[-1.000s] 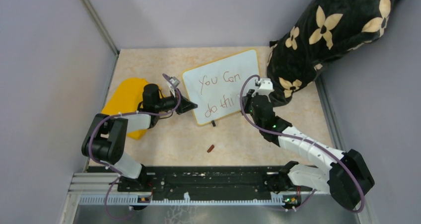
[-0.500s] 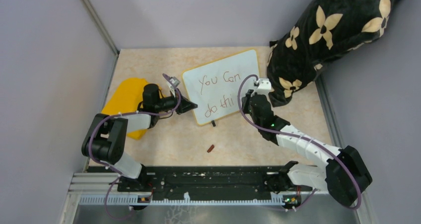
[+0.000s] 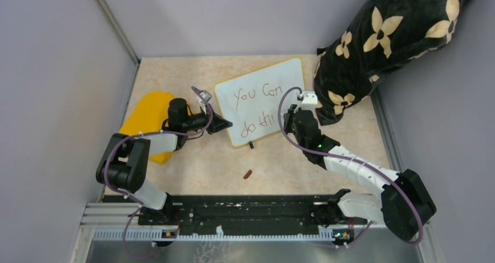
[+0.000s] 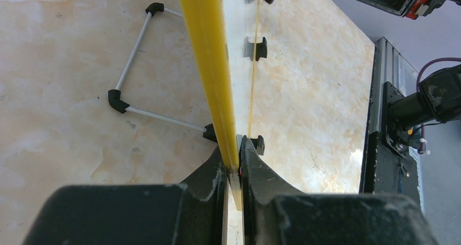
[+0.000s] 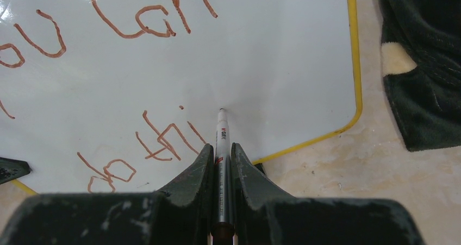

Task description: Write a sentence on the whiteboard

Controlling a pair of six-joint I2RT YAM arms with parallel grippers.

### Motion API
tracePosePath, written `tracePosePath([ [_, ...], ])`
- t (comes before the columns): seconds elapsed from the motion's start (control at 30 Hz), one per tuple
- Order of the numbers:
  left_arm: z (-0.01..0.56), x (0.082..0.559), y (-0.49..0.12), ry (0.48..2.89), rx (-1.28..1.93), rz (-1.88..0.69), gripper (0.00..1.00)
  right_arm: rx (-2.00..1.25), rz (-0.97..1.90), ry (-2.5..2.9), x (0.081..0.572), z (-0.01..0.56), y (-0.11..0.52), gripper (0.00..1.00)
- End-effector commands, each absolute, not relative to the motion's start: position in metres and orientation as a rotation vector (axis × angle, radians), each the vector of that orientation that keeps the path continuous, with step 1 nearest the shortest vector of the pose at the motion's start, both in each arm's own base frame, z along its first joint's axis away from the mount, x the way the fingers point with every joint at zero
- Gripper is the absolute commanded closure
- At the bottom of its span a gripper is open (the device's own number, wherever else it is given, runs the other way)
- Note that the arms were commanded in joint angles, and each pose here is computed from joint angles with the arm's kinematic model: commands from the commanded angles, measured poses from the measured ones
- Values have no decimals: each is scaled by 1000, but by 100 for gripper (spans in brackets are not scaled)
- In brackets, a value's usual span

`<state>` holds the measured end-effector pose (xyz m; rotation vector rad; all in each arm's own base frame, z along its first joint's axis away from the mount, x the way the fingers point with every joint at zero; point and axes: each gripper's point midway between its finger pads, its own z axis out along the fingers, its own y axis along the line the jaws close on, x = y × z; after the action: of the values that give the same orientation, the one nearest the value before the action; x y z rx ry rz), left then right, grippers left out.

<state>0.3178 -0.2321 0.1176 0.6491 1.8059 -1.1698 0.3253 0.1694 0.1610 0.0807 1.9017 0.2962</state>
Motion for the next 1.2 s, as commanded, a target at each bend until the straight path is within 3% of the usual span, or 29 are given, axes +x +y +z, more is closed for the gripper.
tracePosePath([
  [0.0,79,306,-228,1928,675,-1112,100,73,408,1837,335,188,186,100],
  [1.17,78,306,-229,1933,679,-1111,100,155,262,1953,319,145,154,100],
])
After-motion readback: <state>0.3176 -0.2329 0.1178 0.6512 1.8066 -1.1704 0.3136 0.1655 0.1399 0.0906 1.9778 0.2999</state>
